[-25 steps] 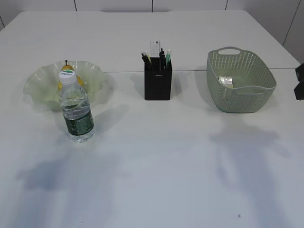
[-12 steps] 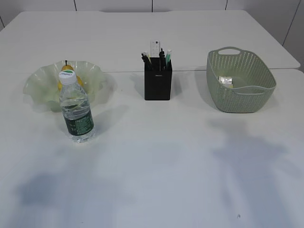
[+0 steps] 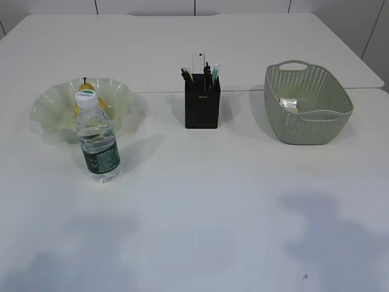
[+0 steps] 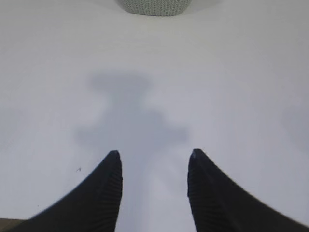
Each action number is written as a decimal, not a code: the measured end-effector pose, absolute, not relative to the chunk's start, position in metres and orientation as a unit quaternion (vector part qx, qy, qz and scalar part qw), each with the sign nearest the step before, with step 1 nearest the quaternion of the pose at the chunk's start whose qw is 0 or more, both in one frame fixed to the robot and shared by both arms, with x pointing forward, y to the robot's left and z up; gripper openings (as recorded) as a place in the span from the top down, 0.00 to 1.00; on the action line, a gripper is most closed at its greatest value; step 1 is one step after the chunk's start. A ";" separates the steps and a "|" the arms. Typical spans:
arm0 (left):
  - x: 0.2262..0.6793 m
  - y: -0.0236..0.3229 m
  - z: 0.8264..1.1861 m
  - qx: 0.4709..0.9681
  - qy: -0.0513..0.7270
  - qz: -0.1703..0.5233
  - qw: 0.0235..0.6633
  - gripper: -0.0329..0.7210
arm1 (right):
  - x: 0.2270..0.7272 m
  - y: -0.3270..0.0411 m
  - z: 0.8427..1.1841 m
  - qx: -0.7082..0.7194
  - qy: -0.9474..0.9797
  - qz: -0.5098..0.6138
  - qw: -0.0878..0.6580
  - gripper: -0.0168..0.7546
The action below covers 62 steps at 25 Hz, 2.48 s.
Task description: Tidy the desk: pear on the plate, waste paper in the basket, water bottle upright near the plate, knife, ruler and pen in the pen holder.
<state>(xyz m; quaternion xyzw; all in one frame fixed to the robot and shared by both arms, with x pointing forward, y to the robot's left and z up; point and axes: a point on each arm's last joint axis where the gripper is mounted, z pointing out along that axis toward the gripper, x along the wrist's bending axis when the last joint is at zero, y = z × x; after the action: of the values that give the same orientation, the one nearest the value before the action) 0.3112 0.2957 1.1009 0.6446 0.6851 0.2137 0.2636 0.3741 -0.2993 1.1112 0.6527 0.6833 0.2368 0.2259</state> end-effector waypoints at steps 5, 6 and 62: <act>0.283 0.299 1.104 0.637 0.678 0.230 0.285 0.45 | 0.330 -0.298 1.101 0.654 0.673 0.250 0.239 0.54; 0.276 0.299 1.104 0.636 0.677 0.233 0.289 0.45 | 0.323 -0.297 1.098 0.654 0.671 0.251 0.240 0.54; 0.230 0.307 1.054 0.602 0.621 0.334 0.376 0.45 | 0.225 -0.301 1.045 0.615 0.620 0.315 0.373 0.54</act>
<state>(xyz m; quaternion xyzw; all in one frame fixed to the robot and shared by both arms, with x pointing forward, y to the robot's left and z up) 0.2301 0.3070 1.0536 0.6019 0.6207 0.3336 0.3758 0.2254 -0.3010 1.0454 0.6148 0.6197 0.3147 0.3728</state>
